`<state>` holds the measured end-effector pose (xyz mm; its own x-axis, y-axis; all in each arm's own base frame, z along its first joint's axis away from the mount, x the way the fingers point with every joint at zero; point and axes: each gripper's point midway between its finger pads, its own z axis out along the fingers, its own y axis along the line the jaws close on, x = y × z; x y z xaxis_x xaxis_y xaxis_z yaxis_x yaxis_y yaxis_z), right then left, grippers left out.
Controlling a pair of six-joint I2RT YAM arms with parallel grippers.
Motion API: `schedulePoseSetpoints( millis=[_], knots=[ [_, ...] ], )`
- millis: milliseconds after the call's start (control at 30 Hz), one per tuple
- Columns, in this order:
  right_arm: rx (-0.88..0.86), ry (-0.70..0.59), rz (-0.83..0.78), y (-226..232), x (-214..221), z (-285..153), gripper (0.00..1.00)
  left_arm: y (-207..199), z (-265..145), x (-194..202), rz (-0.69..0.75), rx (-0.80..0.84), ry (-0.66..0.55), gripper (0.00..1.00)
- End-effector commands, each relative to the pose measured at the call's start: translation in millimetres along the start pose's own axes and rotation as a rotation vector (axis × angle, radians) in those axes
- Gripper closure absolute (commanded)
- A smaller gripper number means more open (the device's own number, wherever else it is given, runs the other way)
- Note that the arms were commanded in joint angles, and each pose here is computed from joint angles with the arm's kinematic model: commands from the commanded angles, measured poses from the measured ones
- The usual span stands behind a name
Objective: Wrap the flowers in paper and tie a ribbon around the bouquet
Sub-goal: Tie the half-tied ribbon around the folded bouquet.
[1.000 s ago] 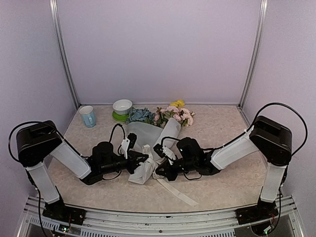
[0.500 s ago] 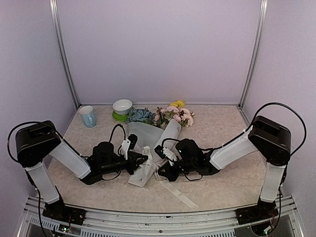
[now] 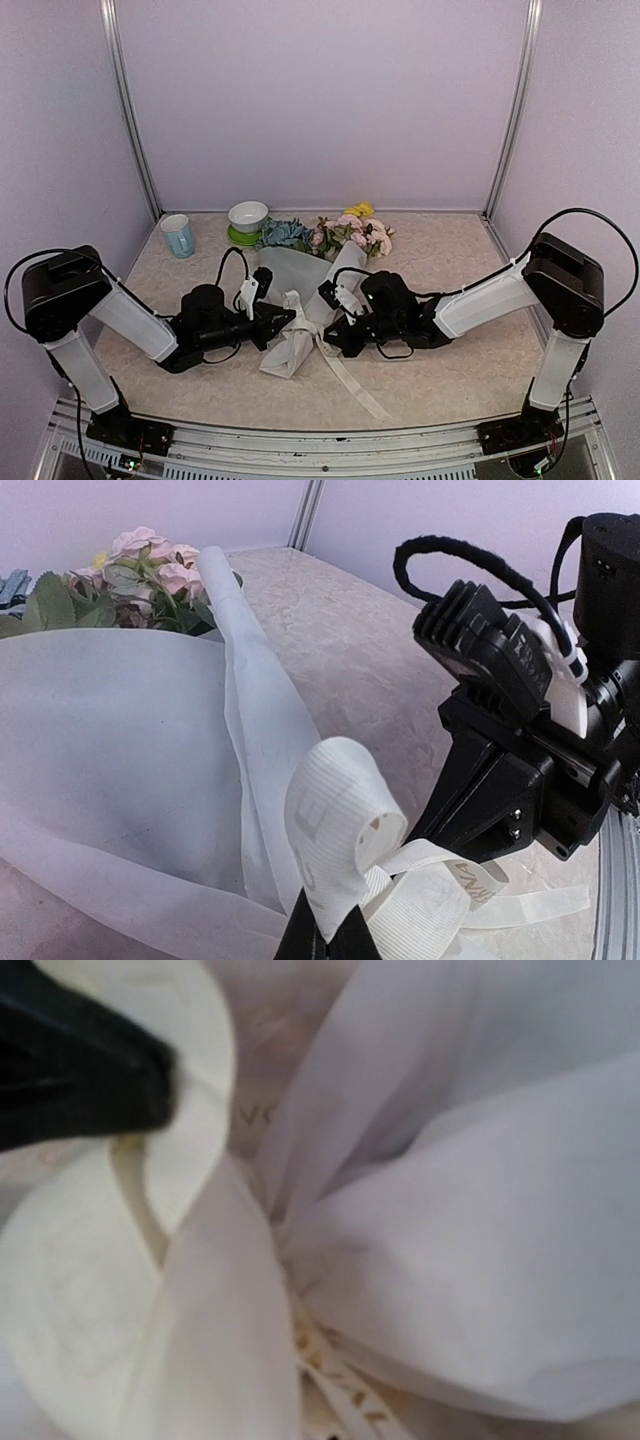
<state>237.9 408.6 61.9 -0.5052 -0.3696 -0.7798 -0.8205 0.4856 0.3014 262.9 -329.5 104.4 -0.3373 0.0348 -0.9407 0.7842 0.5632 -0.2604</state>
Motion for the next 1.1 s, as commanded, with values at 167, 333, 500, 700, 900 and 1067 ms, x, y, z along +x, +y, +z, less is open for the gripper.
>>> schedulePoseSetpoints(
  millis=[167,333,500,700,900,1067],
  knots=[
    [0.115,-0.081,0.046,-18.2,-39.3,-20.9,1.00,10.7,-11.3,-3.8,-0.017,-0.029,-0.021,1.00],
    [0.187,-0.108,0.114,-38.9,-46.8,-24.1,1.00,13.0,-15.0,-5.0,-0.048,-0.026,-0.041,1.00],
    [0.199,-0.134,0.189,-51.8,-50.0,-30.7,1.00,21.1,-22.4,-5.7,-0.104,-0.030,-0.063,1.00],
    [0.158,-0.167,0.277,-58.7,-48.7,-44.5,1.00,36.6,-28.7,2.2,-0.152,-0.076,-0.048,1.00],
    [0.118,-0.090,0.297,-54.5,-25.0,-37.5,1.00,53.6,-38.6,12.6,-0.251,-0.139,-0.042,1.00],
    [0.083,-0.035,0.300,-51.0,-7.7,-28.8,1.00,69.0,-43.2,22.0,-0.308,-0.196,-0.024,1.00]
  ],
)
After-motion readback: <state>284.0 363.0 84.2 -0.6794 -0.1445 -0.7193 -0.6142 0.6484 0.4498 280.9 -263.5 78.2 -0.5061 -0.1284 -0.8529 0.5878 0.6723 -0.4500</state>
